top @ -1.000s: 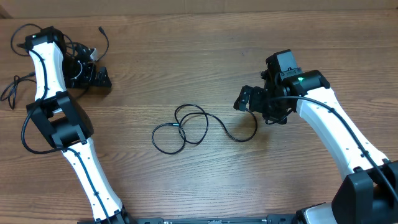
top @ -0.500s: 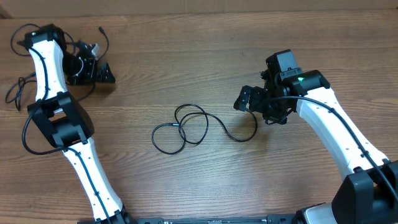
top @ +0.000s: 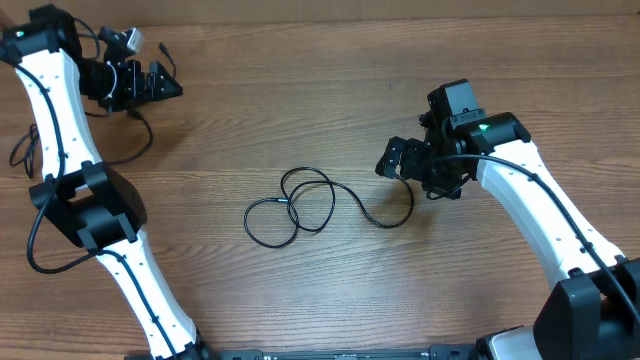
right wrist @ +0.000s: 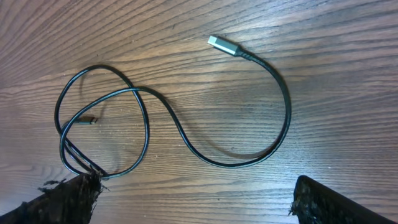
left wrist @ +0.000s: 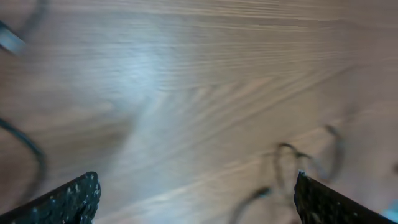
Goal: Untangle cables
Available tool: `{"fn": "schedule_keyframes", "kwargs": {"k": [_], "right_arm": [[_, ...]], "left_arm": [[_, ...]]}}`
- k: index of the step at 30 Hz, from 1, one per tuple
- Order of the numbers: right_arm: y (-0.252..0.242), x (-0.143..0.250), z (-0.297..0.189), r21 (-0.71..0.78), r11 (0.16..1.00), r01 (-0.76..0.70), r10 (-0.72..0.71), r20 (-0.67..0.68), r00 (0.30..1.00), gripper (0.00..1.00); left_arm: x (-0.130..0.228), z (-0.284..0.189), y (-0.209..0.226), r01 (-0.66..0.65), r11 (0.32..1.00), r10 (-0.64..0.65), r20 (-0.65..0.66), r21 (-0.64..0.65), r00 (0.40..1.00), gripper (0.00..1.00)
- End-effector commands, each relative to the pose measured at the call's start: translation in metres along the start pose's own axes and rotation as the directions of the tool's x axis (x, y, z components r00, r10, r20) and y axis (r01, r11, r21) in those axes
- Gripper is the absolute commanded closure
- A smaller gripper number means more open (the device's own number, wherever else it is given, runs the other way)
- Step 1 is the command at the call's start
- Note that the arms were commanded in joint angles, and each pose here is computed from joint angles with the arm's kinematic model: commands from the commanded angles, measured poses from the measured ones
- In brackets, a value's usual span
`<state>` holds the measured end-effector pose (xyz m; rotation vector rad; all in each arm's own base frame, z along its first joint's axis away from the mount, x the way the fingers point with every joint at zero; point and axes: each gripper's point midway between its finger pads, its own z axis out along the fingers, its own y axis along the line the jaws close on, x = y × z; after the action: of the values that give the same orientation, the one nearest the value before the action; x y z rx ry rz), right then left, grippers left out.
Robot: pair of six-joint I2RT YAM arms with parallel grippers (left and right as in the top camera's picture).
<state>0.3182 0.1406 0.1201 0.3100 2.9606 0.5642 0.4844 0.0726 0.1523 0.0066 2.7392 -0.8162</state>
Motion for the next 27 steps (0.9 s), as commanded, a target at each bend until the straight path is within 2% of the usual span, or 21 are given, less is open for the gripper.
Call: {"fn": "schedule_keyframes", "kwargs": {"k": [1,5,10,14,18,23,27], "right_arm": [[0.007,-0.002,-0.003,-0.034,0.999,0.006,-0.006,-0.004,1.000,0.00],[0.010,0.000,-0.003,-0.053,0.999,0.006,-0.007,-0.014,1.000,0.00],[0.009,0.001,-0.003,-0.051,0.999,0.005,-0.006,-0.017,1.000,0.00],[0.008,0.003,-0.003,-0.045,0.999,0.000,-0.002,-0.028,1.000,0.00],[0.006,0.006,-0.003,-0.039,0.999,-0.003,0.002,-0.037,0.999,0.00],[0.007,0.004,-0.003,-0.042,0.999,-0.001,0.000,-0.031,1.000,0.00],[0.008,0.003,-0.003,-0.044,0.999,0.000,-0.002,-0.027,1.000,0.00]], "left_arm": [[-0.007,-0.004,-0.034,0.104,0.982,-0.109,0.025,0.156,0.994,0.00],[-0.001,-0.004,-0.066,0.049,0.957,-0.054,0.010,0.287,0.999,0.01],[0.006,0.021,-0.089,0.025,0.970,-0.009,-0.066,0.242,0.998,0.00],[0.017,0.043,-0.104,0.028,0.991,-0.008,-0.153,0.129,0.988,0.00],[0.024,0.045,-0.120,0.030,1.000,-0.028,-0.181,0.008,0.983,0.00],[0.030,0.010,-0.175,-0.061,0.996,0.053,-0.112,-0.067,0.992,0.00],[0.046,-0.031,-0.206,-0.132,0.970,0.126,-0.044,-0.205,0.991,0.00]]}}
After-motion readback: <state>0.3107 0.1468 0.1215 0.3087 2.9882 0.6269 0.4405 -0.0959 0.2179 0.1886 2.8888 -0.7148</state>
